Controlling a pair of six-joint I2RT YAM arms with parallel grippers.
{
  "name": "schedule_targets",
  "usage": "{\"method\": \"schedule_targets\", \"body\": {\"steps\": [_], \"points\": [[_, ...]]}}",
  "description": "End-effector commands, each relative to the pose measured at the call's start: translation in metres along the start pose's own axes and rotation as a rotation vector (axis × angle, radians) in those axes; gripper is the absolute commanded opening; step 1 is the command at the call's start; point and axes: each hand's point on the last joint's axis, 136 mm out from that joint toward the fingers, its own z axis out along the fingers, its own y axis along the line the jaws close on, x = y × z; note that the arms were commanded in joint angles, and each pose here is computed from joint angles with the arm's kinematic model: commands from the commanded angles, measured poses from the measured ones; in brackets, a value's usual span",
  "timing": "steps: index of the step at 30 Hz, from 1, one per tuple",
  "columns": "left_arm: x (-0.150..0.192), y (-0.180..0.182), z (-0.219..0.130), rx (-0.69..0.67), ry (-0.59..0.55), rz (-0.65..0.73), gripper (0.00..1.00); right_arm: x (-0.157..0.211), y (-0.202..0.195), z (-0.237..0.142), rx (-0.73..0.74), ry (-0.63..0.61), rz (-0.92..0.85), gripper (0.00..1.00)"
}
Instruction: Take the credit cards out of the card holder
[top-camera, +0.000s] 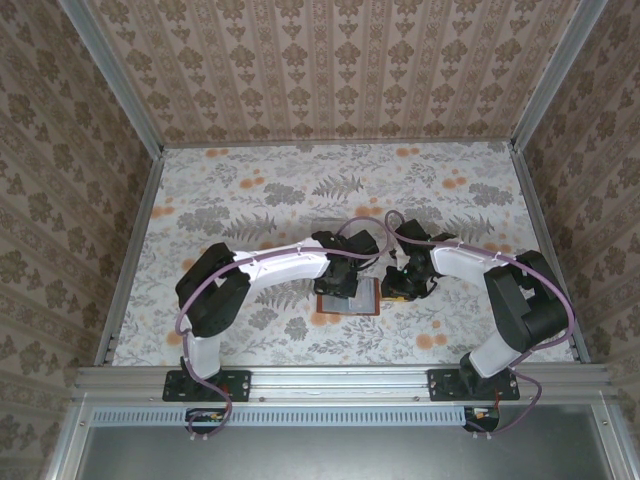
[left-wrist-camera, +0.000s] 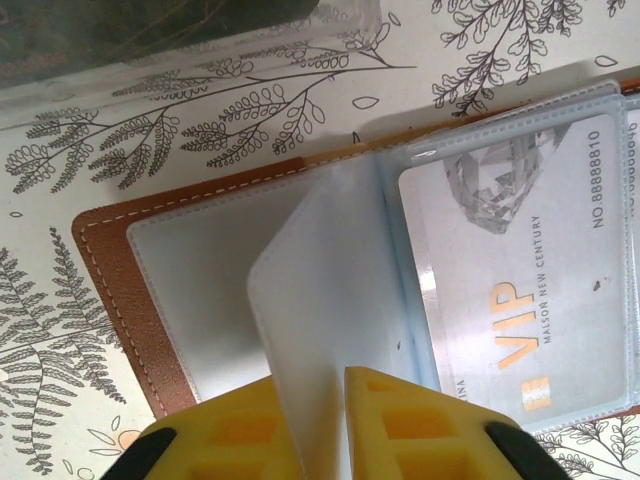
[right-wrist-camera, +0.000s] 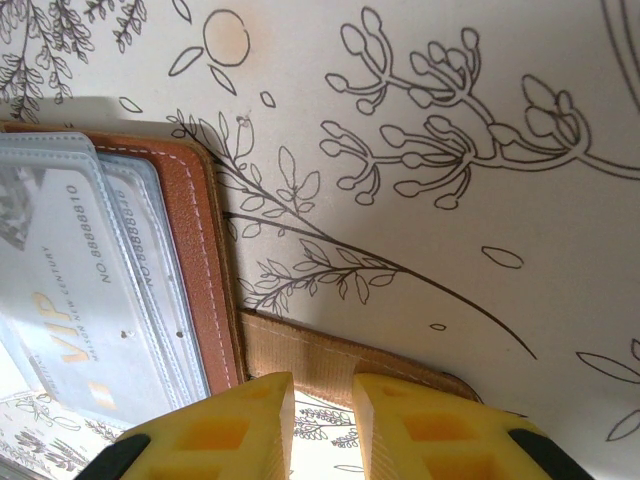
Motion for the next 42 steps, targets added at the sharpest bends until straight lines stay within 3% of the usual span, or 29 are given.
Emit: {"method": "schedule_targets", "body": {"steps": [1,7,13,20,29,42], "points": [[0.003,0.007,-0.01,-0.019,-0.007,0.021,0.18,0.001,-0.009,0.005,0.039,0.013,0.005,0.27],[0.012,0.026,-0.003,-0.046,0.017,0.019,0.27,0.0,-0.002,-0.004,0.025,0.001,0.001,0.27],[0.005,0.031,-0.02,-0.004,-0.038,0.012,0.32,-0.005,0.015,-0.02,-0.024,-0.028,-0.007,0.27],[-0.009,0.022,-0.044,0.112,-0.118,-0.013,0.32,-0.009,0.041,-0.031,-0.088,-0.047,-0.027,0.27],[-0.024,-0.016,-0.035,0.445,-0.131,-0.129,0.32,-0.013,0.057,-0.016,-0.126,-0.027,-0.03,0.27],[-0.02,-0.019,-0.005,0.512,-0.073,-0.19,0.23,-0.018,0.063,0.0,-0.147,-0.014,-0.032,0.27]]}}
